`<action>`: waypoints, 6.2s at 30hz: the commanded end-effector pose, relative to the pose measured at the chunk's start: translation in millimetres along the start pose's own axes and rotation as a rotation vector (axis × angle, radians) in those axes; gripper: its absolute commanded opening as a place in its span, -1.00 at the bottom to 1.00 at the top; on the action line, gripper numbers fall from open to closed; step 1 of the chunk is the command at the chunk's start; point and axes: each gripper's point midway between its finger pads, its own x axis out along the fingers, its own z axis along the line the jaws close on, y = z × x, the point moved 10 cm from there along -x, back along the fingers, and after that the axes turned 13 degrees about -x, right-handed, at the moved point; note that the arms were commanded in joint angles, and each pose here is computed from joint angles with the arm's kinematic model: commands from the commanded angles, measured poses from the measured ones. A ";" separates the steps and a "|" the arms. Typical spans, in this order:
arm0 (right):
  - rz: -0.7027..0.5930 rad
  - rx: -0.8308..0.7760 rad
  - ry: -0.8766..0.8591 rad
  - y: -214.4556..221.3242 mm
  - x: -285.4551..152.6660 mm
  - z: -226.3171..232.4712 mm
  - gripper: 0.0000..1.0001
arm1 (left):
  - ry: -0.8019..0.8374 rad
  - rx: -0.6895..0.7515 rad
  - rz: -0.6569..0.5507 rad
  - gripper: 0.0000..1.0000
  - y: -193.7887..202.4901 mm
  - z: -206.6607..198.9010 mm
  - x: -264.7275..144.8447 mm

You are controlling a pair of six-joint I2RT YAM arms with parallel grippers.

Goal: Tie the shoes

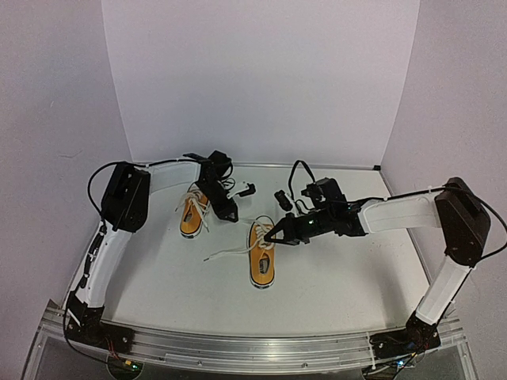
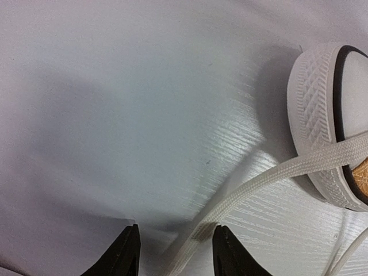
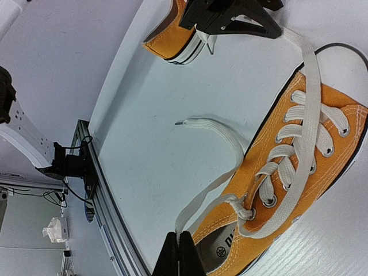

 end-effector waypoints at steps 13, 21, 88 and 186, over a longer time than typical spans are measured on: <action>-0.051 -0.048 -0.003 -15.8 -1.3 7.5 -1.00 | 0.040 -0.075 0.021 -1.00 18.3 -30.6 -29.5; -0.054 -0.052 0.006 -17.4 0.8 5.8 -1.00 | -0.110 -0.163 -0.332 -1.00 4.3 -65.0 -127.2; -0.104 -0.113 0.031 -37.7 -8.0 -13.3 -1.00 | 0.409 0.425 -0.511 -0.61 -39.5 -270.2 -37.0; 0.196 -0.252 0.150 -24.1 35.2 -22.6 -0.74 | 0.303 -0.368 -0.619 -0.46 73.8 -129.7 -59.2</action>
